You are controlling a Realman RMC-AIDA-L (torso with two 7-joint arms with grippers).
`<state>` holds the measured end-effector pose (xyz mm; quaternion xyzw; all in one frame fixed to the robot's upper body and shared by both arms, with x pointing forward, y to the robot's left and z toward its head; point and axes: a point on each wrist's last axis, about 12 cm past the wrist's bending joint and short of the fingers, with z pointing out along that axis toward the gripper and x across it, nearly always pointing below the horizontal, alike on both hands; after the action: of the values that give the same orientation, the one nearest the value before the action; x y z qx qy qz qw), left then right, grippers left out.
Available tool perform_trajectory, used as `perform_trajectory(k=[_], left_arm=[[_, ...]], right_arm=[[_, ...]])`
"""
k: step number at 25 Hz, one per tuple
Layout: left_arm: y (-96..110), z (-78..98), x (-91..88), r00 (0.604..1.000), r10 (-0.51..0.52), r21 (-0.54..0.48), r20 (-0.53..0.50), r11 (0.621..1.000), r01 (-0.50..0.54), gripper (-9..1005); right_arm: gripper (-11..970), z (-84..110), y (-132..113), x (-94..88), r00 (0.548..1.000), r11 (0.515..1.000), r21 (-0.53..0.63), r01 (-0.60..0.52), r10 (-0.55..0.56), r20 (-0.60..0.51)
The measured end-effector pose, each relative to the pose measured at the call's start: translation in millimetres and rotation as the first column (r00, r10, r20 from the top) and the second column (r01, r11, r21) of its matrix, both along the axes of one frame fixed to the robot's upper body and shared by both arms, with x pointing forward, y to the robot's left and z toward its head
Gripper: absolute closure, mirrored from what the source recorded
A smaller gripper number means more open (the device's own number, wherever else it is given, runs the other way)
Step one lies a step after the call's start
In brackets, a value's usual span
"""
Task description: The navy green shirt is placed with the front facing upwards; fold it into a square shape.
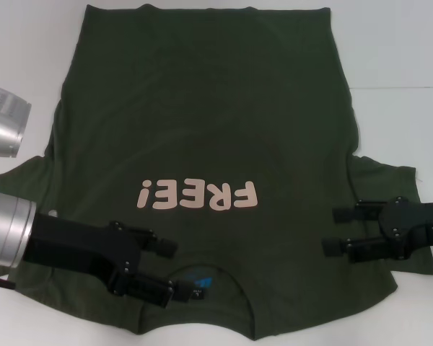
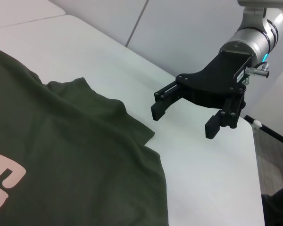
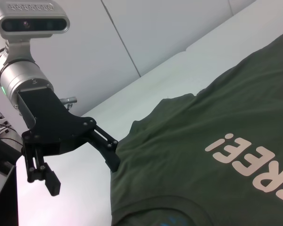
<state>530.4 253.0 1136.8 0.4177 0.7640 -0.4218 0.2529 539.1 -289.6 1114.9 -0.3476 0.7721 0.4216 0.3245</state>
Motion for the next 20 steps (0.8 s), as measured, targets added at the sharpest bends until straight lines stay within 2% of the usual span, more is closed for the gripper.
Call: perform_trajectory(k=[20], left_arm=[[-2.7, 1.2, 0.4, 1.0, -0.018, 0.002, 0.0, 1.0, 0.018, 62]], right_arm=[[33, 0.2, -0.6, 0.0, 1.0, 1.0, -0.002, 0.0, 0.0, -0.001]])
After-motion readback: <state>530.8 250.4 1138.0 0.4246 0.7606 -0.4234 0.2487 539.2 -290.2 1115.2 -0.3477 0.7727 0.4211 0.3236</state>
